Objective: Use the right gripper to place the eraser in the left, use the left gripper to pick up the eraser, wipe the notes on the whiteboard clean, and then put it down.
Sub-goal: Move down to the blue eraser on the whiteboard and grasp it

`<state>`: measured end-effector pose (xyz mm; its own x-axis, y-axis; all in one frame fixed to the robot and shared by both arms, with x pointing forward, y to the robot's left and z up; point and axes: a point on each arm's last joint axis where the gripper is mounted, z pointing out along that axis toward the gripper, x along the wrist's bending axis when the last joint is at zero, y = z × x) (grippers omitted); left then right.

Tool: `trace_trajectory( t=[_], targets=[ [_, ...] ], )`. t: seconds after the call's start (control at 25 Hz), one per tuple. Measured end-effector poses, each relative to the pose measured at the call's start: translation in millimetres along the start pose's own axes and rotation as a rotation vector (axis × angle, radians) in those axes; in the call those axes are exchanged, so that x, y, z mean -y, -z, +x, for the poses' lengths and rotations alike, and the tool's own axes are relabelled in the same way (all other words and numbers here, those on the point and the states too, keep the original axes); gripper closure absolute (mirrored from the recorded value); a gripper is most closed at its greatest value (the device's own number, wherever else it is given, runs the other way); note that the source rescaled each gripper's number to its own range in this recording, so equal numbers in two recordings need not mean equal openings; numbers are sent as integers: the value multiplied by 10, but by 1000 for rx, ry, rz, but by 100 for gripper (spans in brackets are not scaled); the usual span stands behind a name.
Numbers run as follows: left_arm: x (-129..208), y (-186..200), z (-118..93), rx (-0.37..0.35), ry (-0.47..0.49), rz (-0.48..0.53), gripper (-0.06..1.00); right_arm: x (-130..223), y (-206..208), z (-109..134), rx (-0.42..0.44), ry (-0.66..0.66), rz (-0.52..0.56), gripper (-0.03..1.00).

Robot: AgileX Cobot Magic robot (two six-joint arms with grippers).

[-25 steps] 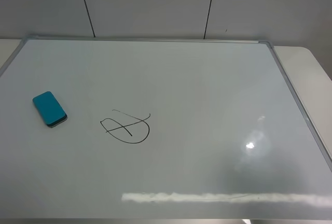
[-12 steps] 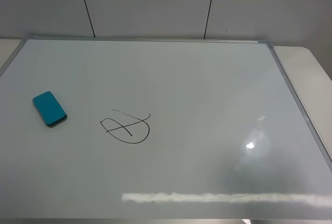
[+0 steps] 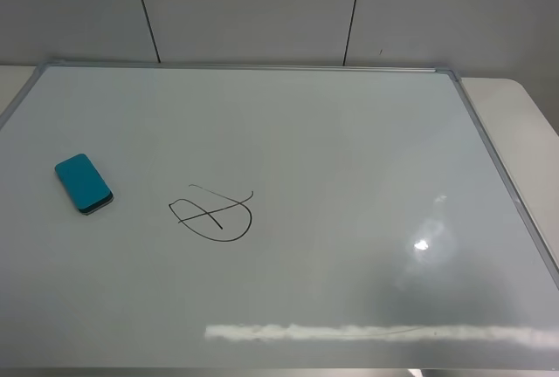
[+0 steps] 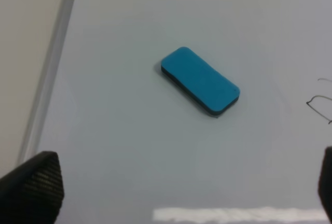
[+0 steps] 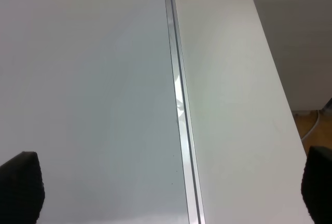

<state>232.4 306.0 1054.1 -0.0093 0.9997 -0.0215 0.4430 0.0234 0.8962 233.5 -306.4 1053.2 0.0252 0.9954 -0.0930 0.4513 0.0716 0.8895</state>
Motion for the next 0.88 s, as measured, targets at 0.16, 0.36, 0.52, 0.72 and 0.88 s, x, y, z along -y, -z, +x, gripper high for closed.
trace_trajectory(
  t=[0.16,0.36,0.52,0.72,0.88],
  targets=[
    [0,0,0,0,0,0,-6,0,0,0,0,0,0,-3],
    [0,0,5,-6,6,0,-6,0,0,0,0,0,0,-3],
    [-1,0,11,-12,21,-1,-6,0,0,0,0,0,0,-3],
    [-128,-52,4,-18,33,75,-6,0,0,0,0,0,0,-3],
    [-376,-158,-12,-27,33,183,-6,0,0,0,0,0,0,-3]
  ],
)
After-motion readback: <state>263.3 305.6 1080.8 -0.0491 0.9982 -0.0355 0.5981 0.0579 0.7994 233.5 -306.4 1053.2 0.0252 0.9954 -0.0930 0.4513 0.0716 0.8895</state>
